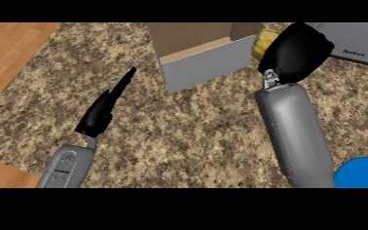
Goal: Pick the squash from the plate and place it in the cardboard box
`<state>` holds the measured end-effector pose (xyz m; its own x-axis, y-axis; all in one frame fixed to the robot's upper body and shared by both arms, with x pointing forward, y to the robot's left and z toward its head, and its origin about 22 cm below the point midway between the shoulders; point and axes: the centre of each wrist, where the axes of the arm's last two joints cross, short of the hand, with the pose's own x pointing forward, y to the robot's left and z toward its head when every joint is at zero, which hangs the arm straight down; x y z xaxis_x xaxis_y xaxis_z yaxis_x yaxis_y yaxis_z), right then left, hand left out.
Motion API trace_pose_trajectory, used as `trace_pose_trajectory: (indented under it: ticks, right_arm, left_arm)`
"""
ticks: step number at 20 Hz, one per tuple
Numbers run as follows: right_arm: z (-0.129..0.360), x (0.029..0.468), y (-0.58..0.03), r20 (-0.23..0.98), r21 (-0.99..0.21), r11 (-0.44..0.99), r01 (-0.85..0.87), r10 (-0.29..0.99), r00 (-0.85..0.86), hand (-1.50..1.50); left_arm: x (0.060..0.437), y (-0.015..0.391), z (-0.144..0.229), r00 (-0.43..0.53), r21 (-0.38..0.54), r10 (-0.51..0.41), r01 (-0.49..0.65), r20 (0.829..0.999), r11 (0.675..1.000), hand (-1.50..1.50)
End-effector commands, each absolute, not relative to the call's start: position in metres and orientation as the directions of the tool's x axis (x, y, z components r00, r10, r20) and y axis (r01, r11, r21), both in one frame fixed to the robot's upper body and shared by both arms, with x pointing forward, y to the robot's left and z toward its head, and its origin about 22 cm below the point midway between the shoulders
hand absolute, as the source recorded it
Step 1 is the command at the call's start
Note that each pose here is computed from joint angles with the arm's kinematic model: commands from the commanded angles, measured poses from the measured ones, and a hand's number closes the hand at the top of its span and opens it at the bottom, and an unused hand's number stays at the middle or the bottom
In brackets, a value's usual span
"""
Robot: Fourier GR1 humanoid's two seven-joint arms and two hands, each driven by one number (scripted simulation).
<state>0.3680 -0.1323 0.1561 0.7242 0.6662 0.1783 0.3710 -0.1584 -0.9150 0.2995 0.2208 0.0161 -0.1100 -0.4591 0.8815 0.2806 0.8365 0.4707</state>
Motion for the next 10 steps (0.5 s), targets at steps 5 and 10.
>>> trace_pose_trajectory:
  ticks: [5, 10]
  right_arm:
    - [0.211, 0.391, -0.101, 0.209, -0.891, -0.291, 0.349, 0.419, 0.884, 1.5]
    - [0.229, 0.403, -0.098, 0.187, -0.908, -0.297, 0.295, 0.343, 0.92, 1.5]
  left_arm:
    - [0.305, 0.211, 0.015, -0.097, 0.466, -0.459, 0.289, 0.883, 0.836, 0.0]
    - [0.309, 0.218, 0.018, -0.094, 0.477, -0.47, 0.272, 0.878, 0.836, 0.0]
